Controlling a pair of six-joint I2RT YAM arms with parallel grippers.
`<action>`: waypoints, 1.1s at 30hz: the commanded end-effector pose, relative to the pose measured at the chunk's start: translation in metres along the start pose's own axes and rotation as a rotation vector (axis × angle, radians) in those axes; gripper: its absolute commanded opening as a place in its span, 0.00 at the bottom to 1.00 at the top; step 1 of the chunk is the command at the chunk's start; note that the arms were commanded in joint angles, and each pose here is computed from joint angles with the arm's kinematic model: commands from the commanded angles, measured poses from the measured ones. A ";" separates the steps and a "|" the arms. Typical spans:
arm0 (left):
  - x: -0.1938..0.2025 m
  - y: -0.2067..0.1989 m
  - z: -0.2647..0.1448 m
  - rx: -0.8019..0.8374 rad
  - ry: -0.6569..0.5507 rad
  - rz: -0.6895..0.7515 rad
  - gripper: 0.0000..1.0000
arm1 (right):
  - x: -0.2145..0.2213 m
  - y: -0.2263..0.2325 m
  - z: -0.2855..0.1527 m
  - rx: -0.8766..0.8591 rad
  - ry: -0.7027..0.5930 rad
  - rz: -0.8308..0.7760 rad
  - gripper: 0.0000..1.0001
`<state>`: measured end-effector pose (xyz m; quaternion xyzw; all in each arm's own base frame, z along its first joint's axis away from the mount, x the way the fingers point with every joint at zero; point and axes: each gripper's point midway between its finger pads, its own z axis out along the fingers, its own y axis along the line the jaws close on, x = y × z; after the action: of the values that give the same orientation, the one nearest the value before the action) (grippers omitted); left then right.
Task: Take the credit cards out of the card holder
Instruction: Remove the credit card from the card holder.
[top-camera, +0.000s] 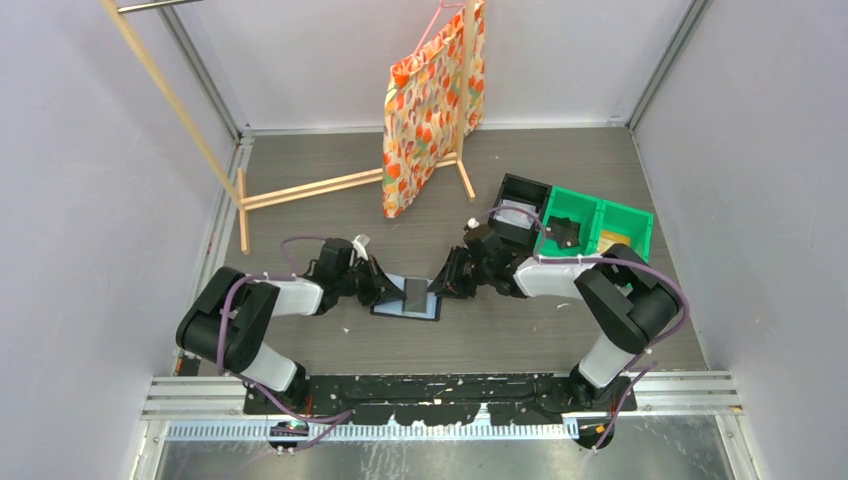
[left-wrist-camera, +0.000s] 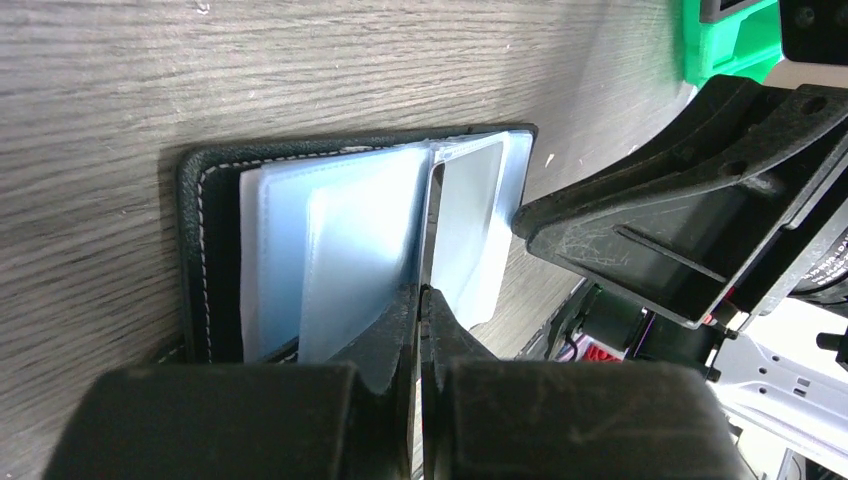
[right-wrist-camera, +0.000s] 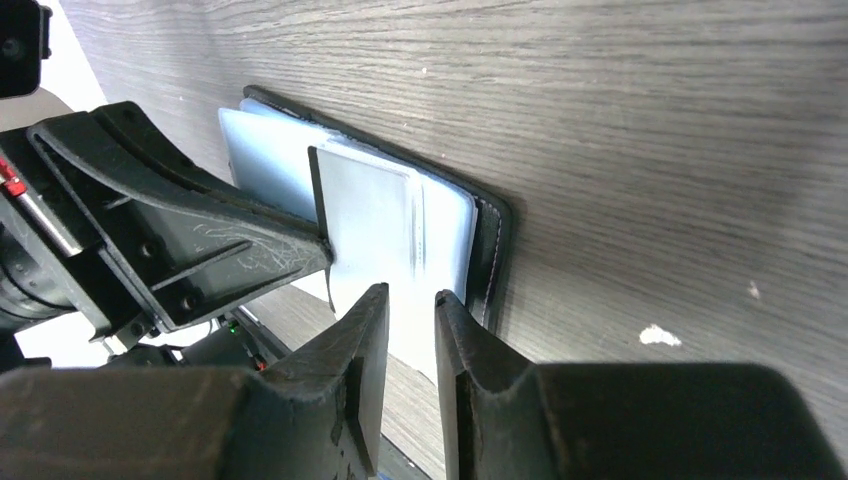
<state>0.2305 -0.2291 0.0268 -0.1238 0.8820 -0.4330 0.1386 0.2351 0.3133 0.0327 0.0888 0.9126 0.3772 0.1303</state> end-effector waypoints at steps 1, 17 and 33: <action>-0.007 -0.007 -0.005 0.019 -0.041 0.024 0.01 | -0.014 0.026 -0.016 -0.089 -0.088 -0.008 0.28; -0.007 -0.002 0.000 0.004 -0.025 0.020 0.01 | 0.012 -0.008 0.026 -0.069 0.015 0.082 0.29; -0.012 0.008 -0.014 -0.004 -0.072 -0.012 0.01 | 0.009 -0.053 0.013 0.037 -0.045 0.130 0.31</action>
<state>0.2324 -0.2155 0.0260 -0.1426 0.8818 -0.4236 0.1504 0.2397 0.3278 0.0260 0.1307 0.8692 0.4582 0.1322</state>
